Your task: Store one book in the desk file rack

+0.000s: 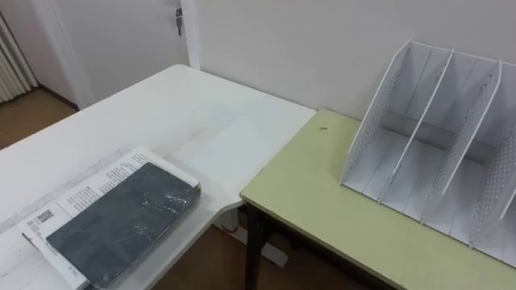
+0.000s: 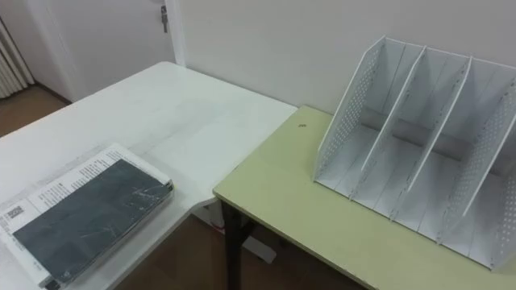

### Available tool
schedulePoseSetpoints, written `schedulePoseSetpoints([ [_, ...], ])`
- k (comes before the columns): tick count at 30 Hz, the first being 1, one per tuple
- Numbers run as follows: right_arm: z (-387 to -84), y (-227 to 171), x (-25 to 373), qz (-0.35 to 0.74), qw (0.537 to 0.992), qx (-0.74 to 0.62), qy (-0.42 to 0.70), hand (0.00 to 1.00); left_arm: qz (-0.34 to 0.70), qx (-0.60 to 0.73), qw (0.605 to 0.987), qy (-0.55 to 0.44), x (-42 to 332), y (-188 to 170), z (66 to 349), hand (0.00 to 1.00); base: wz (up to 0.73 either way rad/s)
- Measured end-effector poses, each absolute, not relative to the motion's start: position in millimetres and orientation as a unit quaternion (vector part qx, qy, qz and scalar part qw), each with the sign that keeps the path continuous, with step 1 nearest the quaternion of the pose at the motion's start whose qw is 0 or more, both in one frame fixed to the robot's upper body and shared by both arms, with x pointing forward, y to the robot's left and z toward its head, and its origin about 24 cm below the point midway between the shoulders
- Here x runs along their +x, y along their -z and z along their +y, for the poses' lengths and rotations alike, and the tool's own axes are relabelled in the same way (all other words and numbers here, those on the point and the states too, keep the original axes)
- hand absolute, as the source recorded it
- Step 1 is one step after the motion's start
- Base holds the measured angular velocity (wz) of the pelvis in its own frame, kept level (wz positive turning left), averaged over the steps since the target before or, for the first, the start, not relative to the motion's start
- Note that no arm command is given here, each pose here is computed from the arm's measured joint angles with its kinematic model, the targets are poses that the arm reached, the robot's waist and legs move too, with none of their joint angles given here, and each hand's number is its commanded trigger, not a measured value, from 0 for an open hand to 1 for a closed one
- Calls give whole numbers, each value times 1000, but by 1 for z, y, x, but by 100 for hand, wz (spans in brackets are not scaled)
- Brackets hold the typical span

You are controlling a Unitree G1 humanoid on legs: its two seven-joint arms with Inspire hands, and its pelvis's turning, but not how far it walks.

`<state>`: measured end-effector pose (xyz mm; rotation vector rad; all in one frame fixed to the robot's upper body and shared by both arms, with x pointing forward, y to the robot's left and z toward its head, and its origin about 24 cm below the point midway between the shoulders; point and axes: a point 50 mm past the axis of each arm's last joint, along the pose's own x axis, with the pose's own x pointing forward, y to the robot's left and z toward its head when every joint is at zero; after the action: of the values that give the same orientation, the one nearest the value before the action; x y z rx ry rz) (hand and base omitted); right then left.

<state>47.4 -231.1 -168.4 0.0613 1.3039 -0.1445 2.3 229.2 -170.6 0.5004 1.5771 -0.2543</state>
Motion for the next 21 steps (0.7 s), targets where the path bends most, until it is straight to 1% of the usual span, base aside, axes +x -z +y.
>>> schedulePoseSetpoints([
  [7, -232, 168, 47, 604, 793, 27, 69, 0, 702, 226, 666, 115, 0, 171, 230, 0, 0],
  [21, -232, 168, 48, 598, 798, 27, 71, 0, 694, 216, 679, 107, 0, 171, 228, 0, 0],
])
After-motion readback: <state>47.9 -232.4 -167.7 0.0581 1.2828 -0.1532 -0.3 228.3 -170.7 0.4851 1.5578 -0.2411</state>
